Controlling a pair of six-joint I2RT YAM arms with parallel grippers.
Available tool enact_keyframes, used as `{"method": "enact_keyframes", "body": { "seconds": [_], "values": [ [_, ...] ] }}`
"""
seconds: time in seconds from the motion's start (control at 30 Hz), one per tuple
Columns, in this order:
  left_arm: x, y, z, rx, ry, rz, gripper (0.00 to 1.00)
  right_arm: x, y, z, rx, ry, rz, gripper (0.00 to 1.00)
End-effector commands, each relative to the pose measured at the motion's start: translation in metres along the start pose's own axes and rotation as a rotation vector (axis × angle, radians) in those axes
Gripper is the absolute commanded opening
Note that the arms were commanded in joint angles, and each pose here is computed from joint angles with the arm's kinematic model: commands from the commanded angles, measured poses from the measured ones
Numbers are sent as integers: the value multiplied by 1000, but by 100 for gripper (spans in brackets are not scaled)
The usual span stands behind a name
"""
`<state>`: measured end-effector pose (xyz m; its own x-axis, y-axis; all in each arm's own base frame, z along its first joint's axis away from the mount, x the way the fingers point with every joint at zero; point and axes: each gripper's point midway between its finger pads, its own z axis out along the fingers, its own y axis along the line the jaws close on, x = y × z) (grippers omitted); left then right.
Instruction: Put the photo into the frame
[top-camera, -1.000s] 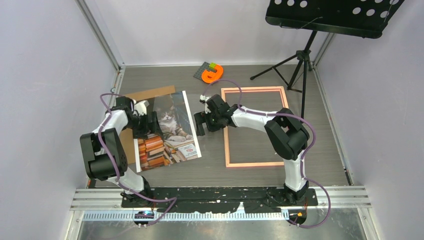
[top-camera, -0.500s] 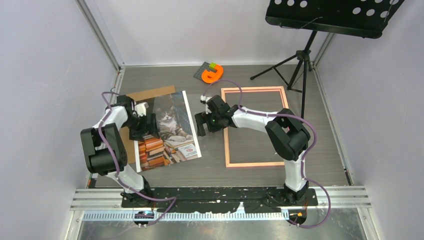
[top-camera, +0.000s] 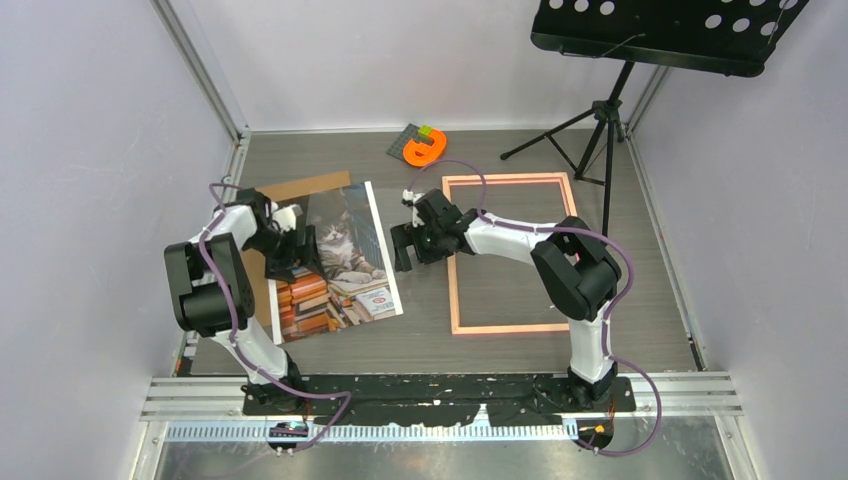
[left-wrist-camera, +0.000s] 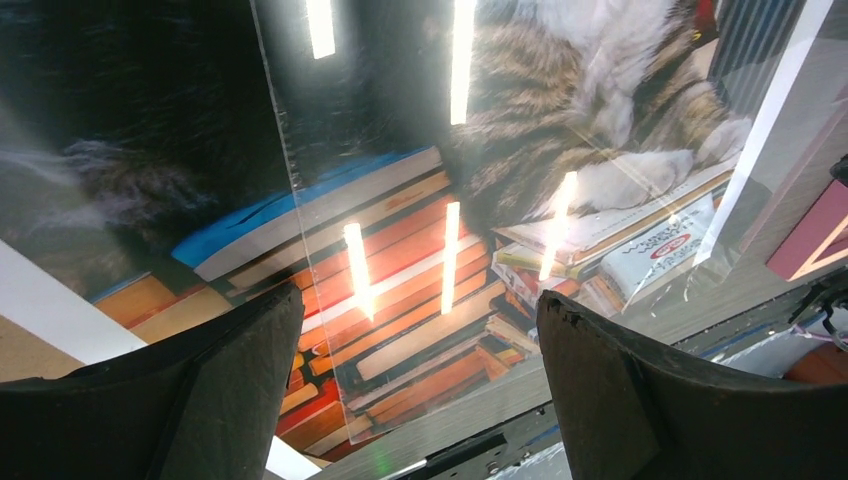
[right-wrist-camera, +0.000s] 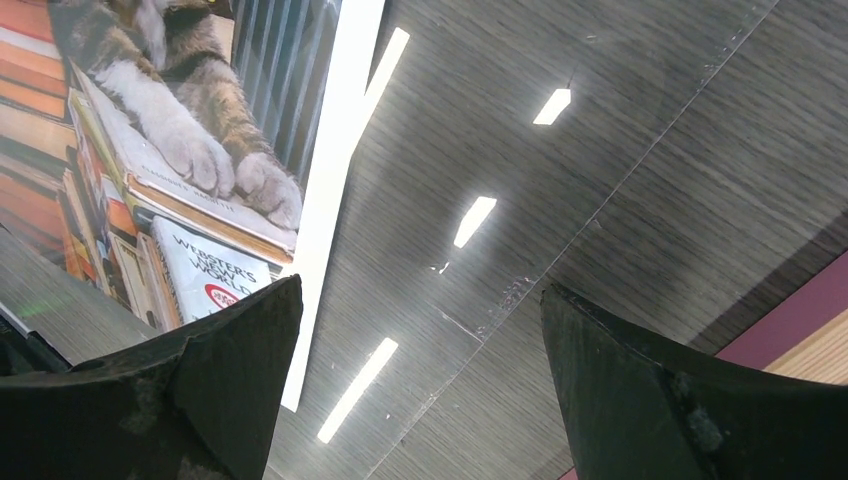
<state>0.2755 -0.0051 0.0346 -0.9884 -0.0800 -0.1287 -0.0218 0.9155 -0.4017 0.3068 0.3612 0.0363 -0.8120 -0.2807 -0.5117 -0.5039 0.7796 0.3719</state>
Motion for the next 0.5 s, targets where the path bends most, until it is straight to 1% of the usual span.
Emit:
{"method": "enact_keyframes", "body": {
  "seconds": [0.0,0.23,0.47],
  "values": [
    [-3,-12,9,65,11,19,90,21,1,6,-19,61,47,96],
    [-4,-18,14,94,0,11,90,20,7,10,-68,60,120,95],
    [2,-19,21,112,-3,-4,90,17,2,8,-85,36,186,96]
  ]
}}
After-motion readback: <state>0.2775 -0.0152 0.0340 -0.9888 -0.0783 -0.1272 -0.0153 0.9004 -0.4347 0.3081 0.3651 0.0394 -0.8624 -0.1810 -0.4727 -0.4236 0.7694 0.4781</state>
